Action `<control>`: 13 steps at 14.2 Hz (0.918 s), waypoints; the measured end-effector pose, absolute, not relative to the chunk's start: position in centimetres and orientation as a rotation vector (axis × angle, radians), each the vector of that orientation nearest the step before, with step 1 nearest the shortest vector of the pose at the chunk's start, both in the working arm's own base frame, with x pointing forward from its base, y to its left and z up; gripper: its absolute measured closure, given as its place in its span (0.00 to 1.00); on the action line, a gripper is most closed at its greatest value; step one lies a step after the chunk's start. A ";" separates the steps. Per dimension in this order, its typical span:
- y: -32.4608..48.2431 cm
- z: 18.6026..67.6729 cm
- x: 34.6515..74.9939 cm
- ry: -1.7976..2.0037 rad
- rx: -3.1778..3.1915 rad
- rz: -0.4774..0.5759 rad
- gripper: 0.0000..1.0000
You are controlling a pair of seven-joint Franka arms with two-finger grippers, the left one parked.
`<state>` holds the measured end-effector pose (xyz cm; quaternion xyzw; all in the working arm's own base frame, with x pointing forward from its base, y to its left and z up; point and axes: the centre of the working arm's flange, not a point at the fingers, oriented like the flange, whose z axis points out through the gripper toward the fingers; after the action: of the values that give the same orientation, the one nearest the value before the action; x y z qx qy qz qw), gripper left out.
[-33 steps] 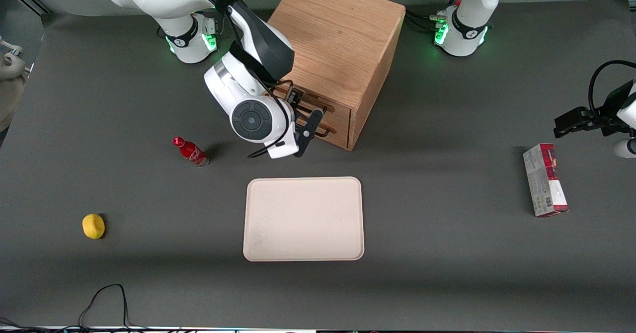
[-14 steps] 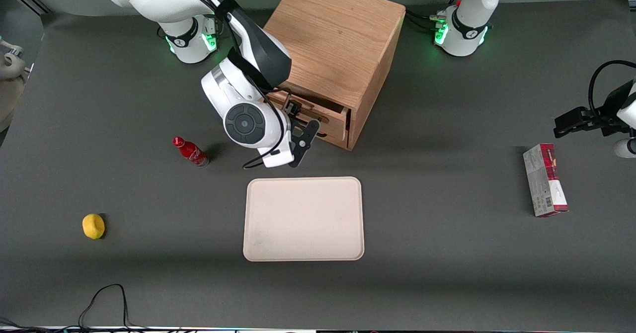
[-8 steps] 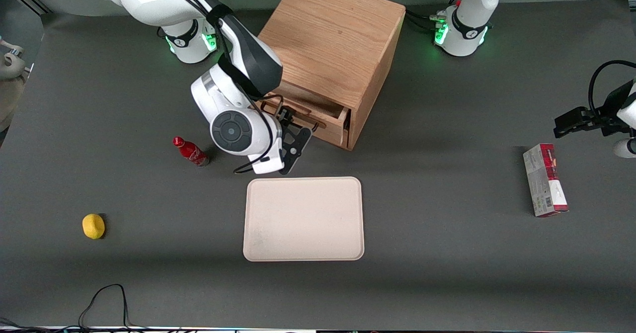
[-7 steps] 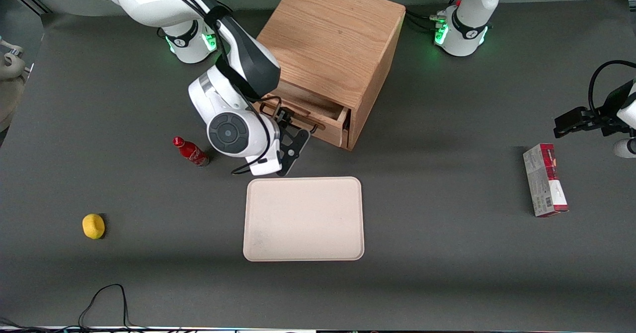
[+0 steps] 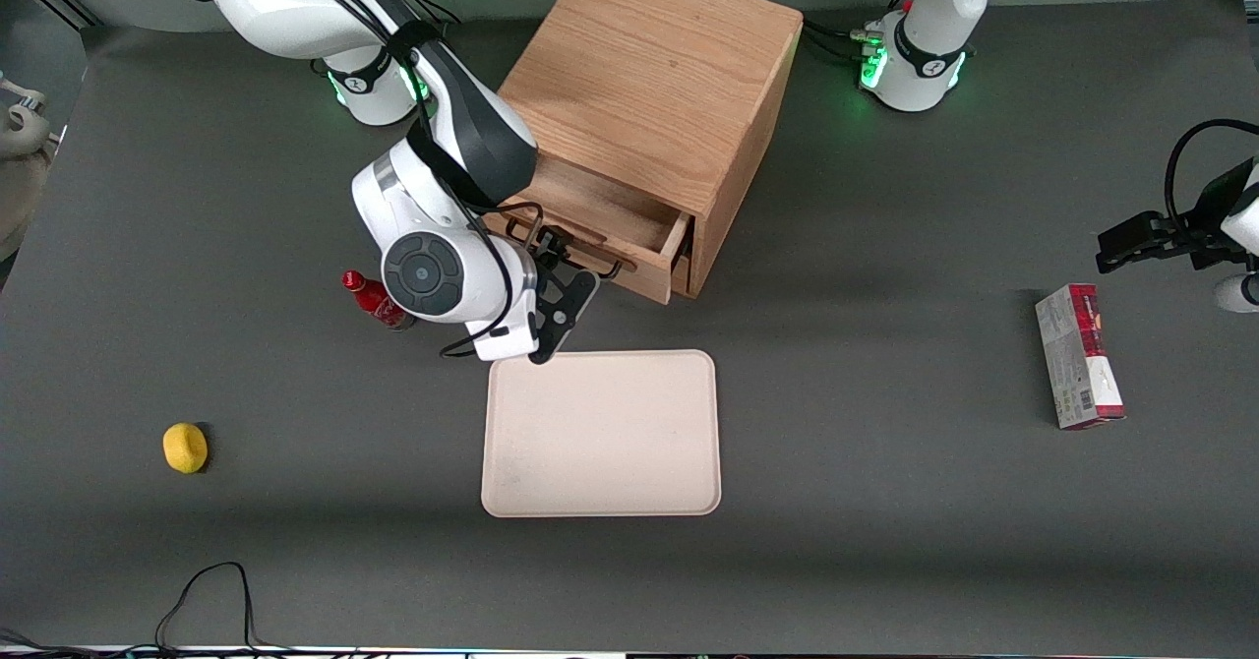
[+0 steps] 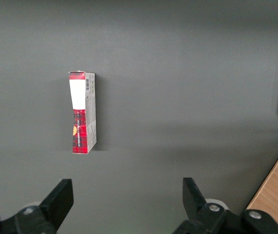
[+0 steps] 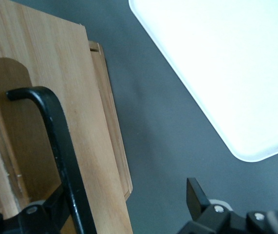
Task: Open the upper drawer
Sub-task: 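Pull the upper drawer outward by its handle with the right gripper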
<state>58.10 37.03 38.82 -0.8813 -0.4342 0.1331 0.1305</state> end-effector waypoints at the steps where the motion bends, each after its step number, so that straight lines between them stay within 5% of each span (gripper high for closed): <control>1: 36.8 38.9 58.3 -1.255 -2.563 0.382 0.00; 13: 34.1 39.0 61.5 -1.180 -2.608 0.284 0.00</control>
<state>61.51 34.12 38.98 -0.8986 -0.4067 0.0978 0.1321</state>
